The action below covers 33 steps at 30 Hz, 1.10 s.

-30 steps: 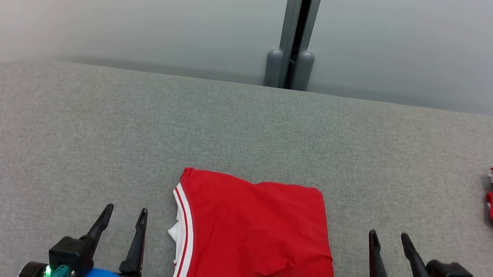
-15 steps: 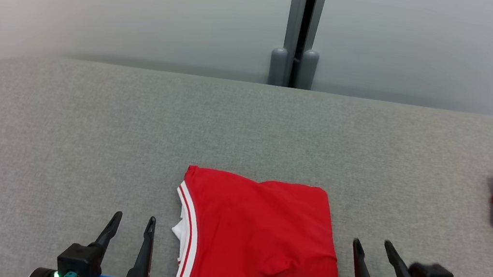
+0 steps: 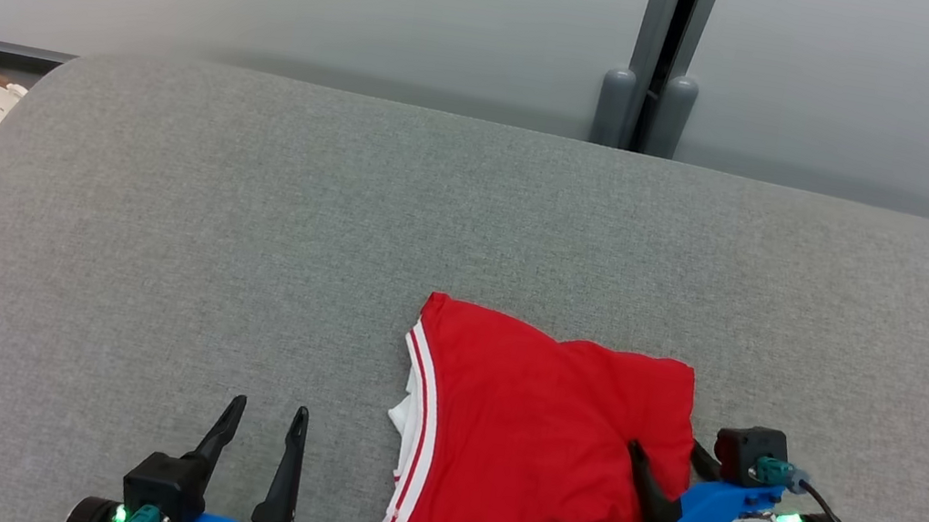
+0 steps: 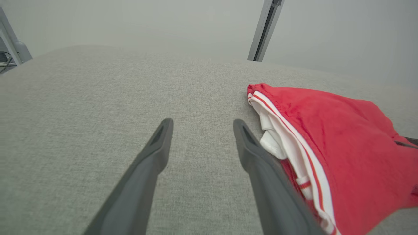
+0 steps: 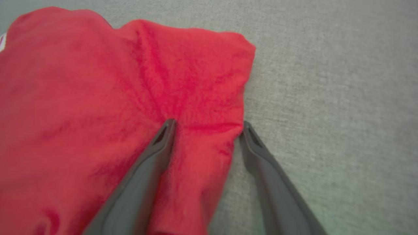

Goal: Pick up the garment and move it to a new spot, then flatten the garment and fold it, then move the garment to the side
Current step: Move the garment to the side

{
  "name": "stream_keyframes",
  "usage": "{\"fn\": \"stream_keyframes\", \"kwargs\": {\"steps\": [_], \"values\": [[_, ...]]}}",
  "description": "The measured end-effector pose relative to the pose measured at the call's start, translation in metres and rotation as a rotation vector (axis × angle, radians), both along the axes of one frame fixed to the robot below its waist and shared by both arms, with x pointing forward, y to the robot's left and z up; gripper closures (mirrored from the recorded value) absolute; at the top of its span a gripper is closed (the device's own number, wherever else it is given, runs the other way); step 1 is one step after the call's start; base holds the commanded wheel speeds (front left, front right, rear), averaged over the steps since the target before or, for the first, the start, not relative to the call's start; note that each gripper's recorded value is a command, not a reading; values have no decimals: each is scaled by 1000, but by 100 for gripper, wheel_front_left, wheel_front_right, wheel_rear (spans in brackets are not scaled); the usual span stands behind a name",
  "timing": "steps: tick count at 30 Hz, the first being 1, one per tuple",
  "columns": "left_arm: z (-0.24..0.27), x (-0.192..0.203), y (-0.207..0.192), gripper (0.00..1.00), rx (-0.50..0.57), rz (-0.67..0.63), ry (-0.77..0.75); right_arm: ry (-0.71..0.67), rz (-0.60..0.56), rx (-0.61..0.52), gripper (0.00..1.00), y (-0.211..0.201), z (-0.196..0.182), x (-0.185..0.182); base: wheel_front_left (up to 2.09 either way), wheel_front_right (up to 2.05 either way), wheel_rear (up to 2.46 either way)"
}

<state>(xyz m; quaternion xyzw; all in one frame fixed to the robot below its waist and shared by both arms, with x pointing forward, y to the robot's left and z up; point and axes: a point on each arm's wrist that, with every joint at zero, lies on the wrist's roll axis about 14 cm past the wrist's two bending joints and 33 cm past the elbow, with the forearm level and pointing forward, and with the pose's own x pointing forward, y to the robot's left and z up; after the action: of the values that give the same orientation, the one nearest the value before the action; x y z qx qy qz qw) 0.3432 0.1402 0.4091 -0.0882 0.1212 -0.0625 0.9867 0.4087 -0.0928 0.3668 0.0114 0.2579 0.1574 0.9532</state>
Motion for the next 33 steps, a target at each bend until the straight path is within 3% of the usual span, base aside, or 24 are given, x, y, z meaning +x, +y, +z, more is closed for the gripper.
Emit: {"fn": "stream_keyframes", "kwargs": {"steps": [2, 3, 11, 25, 33], "values": [[0, -1, 3, 0, 1, 10, 1, 31, 14, -10, 76, 2, -5, -1, 0, 0, 0], [0, -1, 4, 0, 1, 12, 1, 35, 13, -5, 100, 3, -5, -1, 0, 0, 0], [0, 9, -16, 0, -8, -51, -4, -27, -107, 33, 100, -27, 2, -5, 0, 0, 0], [7, 22, -159, 0, -83, -497, -24, -28, -484, -32, 100, -157, 1, -73, 0, 0, 0], [13, 7, -211, 0, -87, -680, -39, -30, -624, -54, 100, -196, 2, -114, 0, 0, 0]]}}
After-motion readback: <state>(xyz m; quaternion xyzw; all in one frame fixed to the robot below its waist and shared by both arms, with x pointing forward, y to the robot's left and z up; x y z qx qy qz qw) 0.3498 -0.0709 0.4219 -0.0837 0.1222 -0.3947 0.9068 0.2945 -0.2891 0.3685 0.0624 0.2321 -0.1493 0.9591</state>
